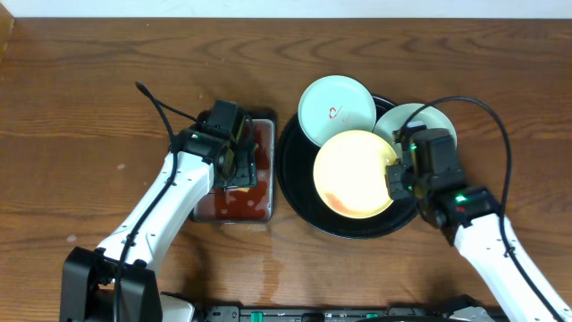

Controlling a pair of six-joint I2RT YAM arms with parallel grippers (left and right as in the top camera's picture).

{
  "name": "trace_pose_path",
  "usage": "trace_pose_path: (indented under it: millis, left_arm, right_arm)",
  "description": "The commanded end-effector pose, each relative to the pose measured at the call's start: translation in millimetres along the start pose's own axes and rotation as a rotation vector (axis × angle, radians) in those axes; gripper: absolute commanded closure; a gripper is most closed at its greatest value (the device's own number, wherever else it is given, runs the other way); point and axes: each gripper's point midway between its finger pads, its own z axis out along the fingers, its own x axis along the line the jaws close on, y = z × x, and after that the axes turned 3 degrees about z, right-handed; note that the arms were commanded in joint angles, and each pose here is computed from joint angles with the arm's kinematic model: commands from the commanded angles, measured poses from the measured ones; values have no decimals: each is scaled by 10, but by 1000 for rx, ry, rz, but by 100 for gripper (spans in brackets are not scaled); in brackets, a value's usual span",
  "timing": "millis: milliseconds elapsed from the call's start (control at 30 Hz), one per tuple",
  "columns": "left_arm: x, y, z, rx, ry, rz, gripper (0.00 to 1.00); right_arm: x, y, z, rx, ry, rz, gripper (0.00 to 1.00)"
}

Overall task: Clean dirty plates on tray and stack at the side
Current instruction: 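Lift the yellow plate off the black tray with right gripper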

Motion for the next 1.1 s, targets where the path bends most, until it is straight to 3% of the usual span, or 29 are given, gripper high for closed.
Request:
trace_pose_path:
  millis: [0, 400, 900, 1067]
  left_arm:
    - [16, -29, 31, 9, 5, 4, 18]
    - [9, -10, 31, 1, 2, 3, 18]
    - [-4, 26, 31, -14, -3, 2, 17]
    - [-6, 32, 30, -16, -4, 2, 18]
  right_arm:
    - [-155, 119, -92, -70, -190, -48, 99]
    - [168, 375, -358, -234, -385, -365, 99]
    - [512, 588, -619, -336, -499, -724, 99]
    - [487, 724, -743, -381, -581, -737, 99]
